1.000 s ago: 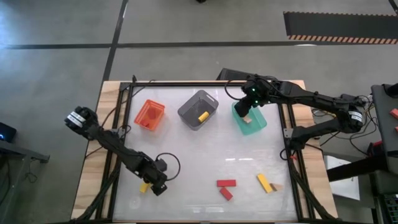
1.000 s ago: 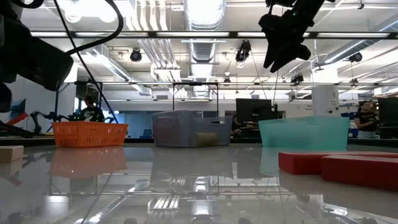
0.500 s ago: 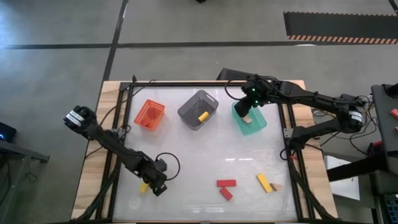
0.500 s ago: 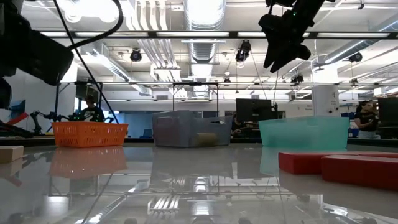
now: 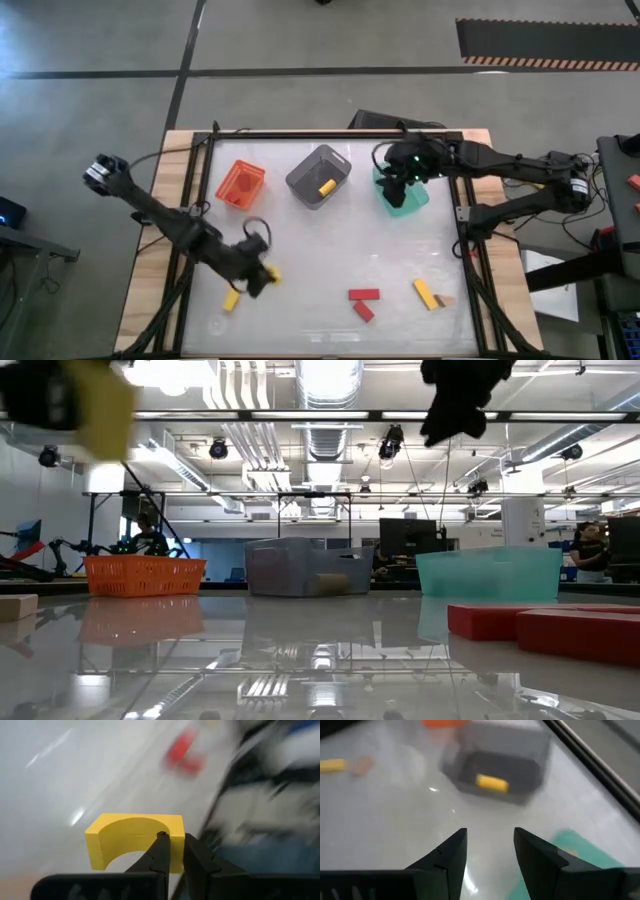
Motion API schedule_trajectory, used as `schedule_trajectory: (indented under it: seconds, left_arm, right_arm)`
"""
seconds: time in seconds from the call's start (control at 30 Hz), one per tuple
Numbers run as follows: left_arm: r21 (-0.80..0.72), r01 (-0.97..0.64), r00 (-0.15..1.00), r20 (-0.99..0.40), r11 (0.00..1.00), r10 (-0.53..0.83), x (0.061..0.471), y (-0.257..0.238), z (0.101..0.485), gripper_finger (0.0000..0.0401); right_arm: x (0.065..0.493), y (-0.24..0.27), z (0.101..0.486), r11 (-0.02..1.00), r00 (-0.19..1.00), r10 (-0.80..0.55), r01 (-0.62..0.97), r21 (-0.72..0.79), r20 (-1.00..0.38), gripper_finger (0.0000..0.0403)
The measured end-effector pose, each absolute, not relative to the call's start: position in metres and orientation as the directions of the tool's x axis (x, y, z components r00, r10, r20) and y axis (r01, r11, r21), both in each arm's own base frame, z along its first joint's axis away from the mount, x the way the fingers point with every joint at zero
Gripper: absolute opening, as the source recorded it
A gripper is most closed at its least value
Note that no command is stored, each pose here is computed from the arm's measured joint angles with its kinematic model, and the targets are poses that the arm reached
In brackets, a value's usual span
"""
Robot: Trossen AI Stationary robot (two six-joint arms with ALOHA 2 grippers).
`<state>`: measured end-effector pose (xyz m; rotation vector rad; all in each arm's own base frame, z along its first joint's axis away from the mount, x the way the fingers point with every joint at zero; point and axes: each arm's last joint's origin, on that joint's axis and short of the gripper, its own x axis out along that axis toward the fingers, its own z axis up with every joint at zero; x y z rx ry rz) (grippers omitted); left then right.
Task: Sort & place blocks by color
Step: Put the yellow block into the black bin
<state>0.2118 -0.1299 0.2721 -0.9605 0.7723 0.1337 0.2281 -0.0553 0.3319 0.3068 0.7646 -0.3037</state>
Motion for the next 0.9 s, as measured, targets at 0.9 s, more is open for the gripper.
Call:
schedule_trajectory:
  seconds: [0.9]
  left_arm:
    - [-0.9, 0.042, 0.977, 0.127, 0.434, 0.17, 0.232, -0.067, 0.355, 0.0015]
  right_arm:
    - [0.302, 0.028, 0.367, 0.989, 0.99, 0.091, -0.102, -0.105, -0.109, 0.0193]
